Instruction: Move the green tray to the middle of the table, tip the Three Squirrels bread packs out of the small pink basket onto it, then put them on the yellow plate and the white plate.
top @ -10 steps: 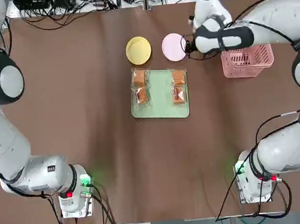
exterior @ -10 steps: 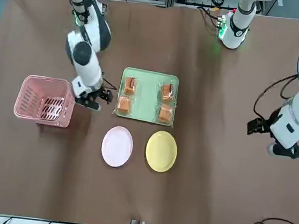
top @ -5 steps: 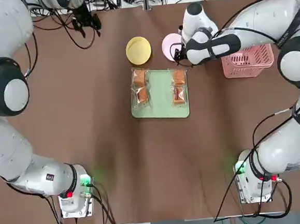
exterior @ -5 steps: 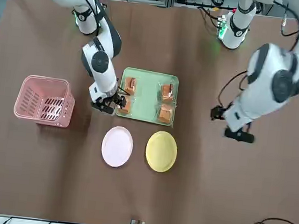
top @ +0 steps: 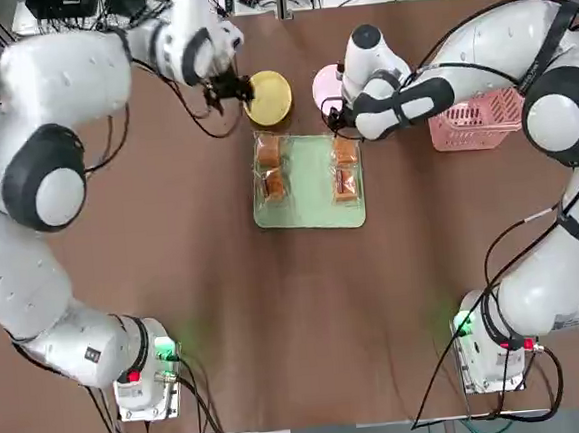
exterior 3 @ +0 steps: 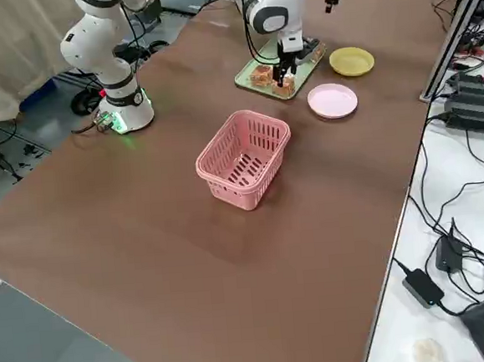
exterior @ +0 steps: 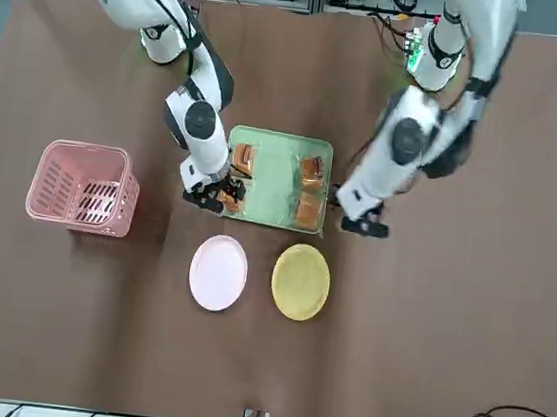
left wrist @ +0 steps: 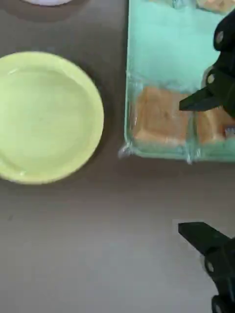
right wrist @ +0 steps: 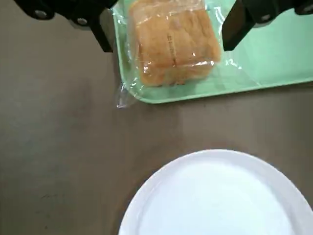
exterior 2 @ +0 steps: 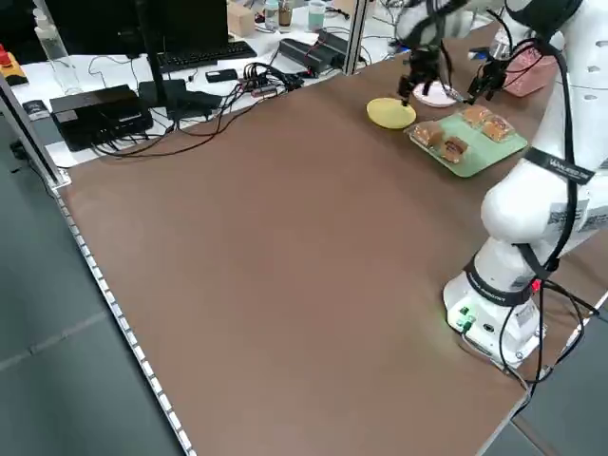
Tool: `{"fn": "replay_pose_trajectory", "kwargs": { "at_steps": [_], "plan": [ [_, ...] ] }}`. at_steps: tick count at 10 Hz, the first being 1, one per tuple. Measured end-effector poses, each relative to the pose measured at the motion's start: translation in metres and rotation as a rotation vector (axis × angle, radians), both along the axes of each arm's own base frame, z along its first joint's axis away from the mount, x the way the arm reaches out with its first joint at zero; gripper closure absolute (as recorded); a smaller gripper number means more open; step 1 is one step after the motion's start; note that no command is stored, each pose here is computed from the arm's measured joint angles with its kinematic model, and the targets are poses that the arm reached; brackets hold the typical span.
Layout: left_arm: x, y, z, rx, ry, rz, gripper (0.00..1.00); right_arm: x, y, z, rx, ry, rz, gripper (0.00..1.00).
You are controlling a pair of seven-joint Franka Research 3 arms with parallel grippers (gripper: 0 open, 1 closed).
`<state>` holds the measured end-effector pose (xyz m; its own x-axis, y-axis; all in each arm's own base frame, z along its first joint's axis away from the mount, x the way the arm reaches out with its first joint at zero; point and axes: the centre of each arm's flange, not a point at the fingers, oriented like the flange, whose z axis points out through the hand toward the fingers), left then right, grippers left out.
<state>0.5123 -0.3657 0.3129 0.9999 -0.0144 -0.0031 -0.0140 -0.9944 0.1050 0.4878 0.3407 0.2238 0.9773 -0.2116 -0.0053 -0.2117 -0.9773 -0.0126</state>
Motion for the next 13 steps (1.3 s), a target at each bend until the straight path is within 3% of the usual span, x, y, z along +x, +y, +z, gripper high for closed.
{"fn": "replay_pose_trajectory", "kwargs": {
  "at_steps": [2, 7, 13],
  "plan": [
    [-0.007, -0.034, -0.019, 0.015, -0.013, 0.040, 0.00, -0.006, 0.008, -0.007, 0.003, 0.005, 0.014, 0.02],
    [0.007, -0.081, -0.097, 0.048, 0.024, 0.091, 0.00, -0.013, 0.017, -0.022, -0.006, -0.015, 0.054, 0.02],
    [0.005, -0.091, -0.119, 0.059, 0.035, 0.107, 0.00, -0.016, 0.018, -0.031, -0.029, -0.030, 0.099, 0.03]
  ]
}}
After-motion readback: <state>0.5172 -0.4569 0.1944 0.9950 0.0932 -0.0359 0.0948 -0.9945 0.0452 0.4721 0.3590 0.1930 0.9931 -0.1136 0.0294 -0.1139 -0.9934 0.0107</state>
